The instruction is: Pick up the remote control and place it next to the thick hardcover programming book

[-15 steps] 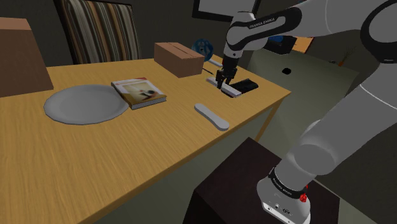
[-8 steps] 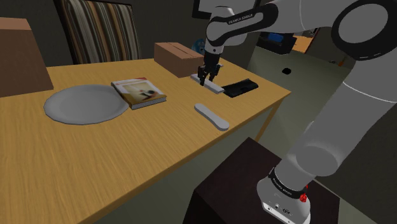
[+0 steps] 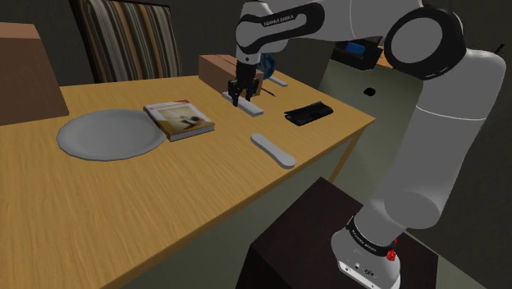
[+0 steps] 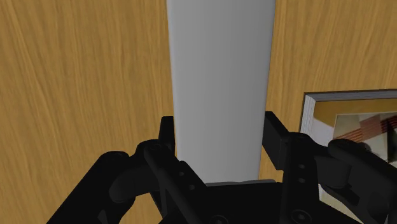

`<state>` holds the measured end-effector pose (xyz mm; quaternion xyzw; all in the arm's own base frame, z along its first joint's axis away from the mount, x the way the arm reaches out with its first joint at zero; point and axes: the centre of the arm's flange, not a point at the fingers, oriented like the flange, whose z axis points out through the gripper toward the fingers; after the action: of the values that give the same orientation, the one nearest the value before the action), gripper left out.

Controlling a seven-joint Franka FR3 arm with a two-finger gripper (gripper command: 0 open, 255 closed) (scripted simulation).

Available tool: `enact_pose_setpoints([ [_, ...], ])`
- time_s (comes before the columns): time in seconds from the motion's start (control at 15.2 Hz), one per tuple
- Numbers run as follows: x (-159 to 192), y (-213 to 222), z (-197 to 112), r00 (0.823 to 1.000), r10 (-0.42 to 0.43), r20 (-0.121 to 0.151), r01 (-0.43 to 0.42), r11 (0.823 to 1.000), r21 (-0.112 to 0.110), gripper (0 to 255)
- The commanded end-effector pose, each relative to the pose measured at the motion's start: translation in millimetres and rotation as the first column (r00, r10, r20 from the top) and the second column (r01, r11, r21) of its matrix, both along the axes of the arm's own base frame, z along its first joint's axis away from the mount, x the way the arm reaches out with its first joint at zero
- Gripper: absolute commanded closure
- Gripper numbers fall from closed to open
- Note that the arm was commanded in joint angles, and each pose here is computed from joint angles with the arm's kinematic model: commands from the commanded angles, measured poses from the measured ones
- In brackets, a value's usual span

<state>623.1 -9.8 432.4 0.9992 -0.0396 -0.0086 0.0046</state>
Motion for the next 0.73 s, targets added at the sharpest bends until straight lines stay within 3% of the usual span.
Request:
enact_pose_setpoints([
  [0.0,8,2,-8,1.0,-0.002,0.001,0.002,1.0,0.0,255],
  [0.66,8,2,-61,1.0,-0.002,0.001,0.002,1.0,0.0,255],
])
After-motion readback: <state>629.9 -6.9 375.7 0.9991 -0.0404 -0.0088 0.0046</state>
